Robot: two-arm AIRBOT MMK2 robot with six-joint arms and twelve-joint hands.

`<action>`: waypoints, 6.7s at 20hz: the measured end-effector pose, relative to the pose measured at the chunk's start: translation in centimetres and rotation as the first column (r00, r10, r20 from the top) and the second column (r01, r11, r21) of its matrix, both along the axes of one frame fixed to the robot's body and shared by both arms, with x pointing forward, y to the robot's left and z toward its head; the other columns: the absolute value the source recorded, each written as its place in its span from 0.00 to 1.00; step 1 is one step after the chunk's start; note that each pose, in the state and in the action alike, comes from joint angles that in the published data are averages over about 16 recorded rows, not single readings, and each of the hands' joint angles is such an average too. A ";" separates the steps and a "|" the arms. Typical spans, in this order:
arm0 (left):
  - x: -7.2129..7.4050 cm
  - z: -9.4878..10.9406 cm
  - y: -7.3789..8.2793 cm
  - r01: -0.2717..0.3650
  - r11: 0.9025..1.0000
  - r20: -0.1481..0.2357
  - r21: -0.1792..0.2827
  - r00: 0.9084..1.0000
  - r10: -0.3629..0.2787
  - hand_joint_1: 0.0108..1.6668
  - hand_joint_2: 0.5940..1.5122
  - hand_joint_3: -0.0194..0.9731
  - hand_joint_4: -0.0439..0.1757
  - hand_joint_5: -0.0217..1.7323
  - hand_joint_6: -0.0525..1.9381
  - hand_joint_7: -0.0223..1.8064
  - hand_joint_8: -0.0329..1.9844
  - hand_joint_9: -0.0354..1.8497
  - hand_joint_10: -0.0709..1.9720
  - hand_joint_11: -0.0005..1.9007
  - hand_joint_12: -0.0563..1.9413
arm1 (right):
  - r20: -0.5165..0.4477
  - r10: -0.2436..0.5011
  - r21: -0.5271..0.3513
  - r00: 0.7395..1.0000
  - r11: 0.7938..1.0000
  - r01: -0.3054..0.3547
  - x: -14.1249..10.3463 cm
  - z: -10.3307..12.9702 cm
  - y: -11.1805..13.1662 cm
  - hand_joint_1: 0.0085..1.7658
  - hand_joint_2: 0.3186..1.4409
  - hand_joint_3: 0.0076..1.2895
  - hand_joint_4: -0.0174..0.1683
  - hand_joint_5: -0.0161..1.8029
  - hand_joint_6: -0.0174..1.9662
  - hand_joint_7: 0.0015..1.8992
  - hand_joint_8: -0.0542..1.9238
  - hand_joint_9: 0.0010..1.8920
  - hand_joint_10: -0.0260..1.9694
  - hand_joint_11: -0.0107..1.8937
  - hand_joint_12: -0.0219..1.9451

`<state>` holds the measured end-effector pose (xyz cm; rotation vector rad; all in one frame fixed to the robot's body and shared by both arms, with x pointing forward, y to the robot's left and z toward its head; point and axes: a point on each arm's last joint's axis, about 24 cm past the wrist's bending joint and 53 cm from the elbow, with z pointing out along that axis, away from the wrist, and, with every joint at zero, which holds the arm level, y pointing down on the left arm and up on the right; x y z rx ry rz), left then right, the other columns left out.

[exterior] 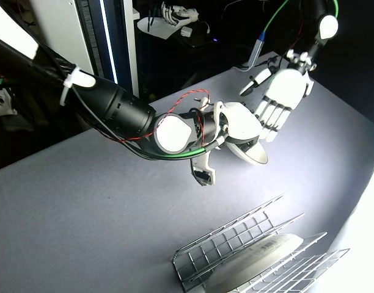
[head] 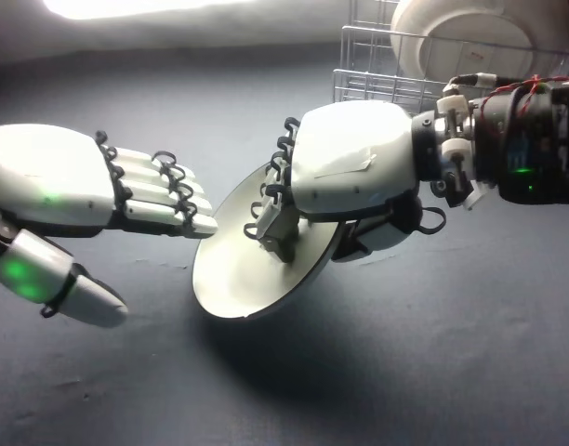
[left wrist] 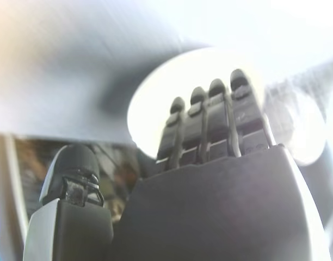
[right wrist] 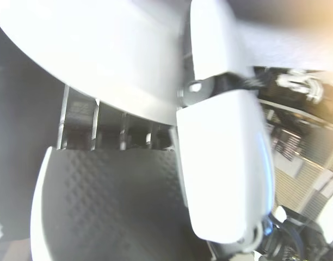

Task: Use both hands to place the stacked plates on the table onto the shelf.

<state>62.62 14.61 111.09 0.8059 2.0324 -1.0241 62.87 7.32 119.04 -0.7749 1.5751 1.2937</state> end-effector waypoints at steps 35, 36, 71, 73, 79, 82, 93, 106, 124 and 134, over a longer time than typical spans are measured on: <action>0.5 3.4 5.7 0.002 0.985 0.245 0.170 0.968 -0.044 0.00 0.67 0.04 0.22 0.03 0.03 0.03 0.02 0.03 0.04 0.01 0.03 | -0.697 -0.190 0.346 0.691 0.755 0.557 9.4 13.0 -8.1 0.78 0.57 0.00 0.06 0.54 0.45 0.57 0.41 0.55 0.53 0.49 0.63; 0.6 3.4 5.8 -0.002 0.985 0.248 0.175 0.968 -0.041 0.00 0.67 0.04 0.22 0.03 0.03 0.03 0.02 0.03 0.04 0.01 0.03 | -0.721 -0.176 0.348 0.670 0.744 0.570 9.6 13.1 -8.2 0.78 0.57 0.00 0.06 0.54 0.45 0.57 0.41 0.55 0.52 0.49 0.63; 1.8 3.6 5.9 -0.050 0.985 0.226 0.164 0.974 0.012 0.00 0.66 0.04 0.22 0.05 0.03 0.04 0.02 0.03 0.04 0.01 0.03 | -0.859 -0.194 0.315 0.474 0.529 0.788 15.4 11.8 -20.2 0.78 0.58 0.00 0.05 0.55 0.39 0.57 0.42 0.53 0.57 0.46 0.69; 1.8 3.6 5.9 -0.049 0.985 0.223 0.164 0.975 0.012 0.00 0.66 0.04 0.22 0.04 0.03 0.04 0.02 0.03 0.04 0.01 0.03 | -0.854 -0.217 0.302 0.472 0.532 0.791 15.4 11.0 -20.5 0.78 0.58 0.00 0.05 0.55 0.39 0.57 0.42 0.54 0.56 0.46 0.69; 1.7 3.7 5.7 -0.043 0.986 0.219 0.158 0.976 0.007 0.00 0.66 0.04 0.23 0.04 0.03 0.04 0.02 0.03 0.04 0.01 0.03 | -0.832 -0.283 0.270 0.476 0.544 0.794 15.4 8.8 -21.4 0.78 0.59 0.00 0.05 0.55 0.39 0.58 0.42 0.54 0.56 0.46 0.69; 1.6 3.7 5.4 -0.037 0.987 0.215 0.155 0.977 0.003 0.00 0.66 0.04 0.23 0.04 0.03 0.04 0.02 0.03 0.04 0.01 0.03 | -0.814 -0.314 0.260 0.488 0.554 0.791 15.2 7.9 -21.7 0.78 0.59 0.00 0.05 0.55 0.39 0.58 0.41 0.54 0.55 0.46 0.68; 1.3 3.7 4.8 -0.021 0.989 0.206 0.148 0.978 -0.010 0.00 0.66 0.04 0.23 0.04 0.03 0.04 0.02 0.03 0.04 0.01 0.03 | -0.691 -0.427 0.239 0.583 0.626 0.742 14.4 6.5 -21.6 0.73 0.65 0.00 0.05 0.50 0.41 0.55 0.28 0.50 0.35 0.41 0.64; 1.3 3.7 4.7 -0.019 0.989 0.205 0.148 0.979 -0.012 0.00 0.66 0.04 0.23 0.04 0.03 0.04 0.02 0.03 0.04 0.01 0.03 | -0.508 -0.484 0.232 0.712 0.720 0.655 13.2 7.9 -19.7 0.68 0.67 0.00 0.05 0.42 0.23 0.48 0.05 0.43 0.14 0.25 0.65; -0.2 4.3 3.0 0.039 0.995 0.164 0.087 0.985 -0.053 0.00 0.67 0.04 0.22 0.04 0.03 0.04 0.02 0.03 0.04 0.01 0.03 | -0.046 -0.255 0.214 0.966 0.942 0.259 4.5 11.0 -10.8 0.64 0.64 0.00 0.11 0.37 0.03 0.38 0.03 0.36 0.09 0.12 0.69; -3.4 7.1 -0.2 0.155 0.986 0.138 -0.062 0.980 -0.145 0.01 0.73 0.04 0.21 0.20 0.25 0.21 0.25 0.19 0.27 0.12 0.33 | 0.130 -0.003 0.129 0.991 0.992 -0.013 -3.2 8.5 -7.7 0.54 0.63 0.00 0.12 0.41 0.31 0.43 0.33 0.39 0.39 0.22 0.77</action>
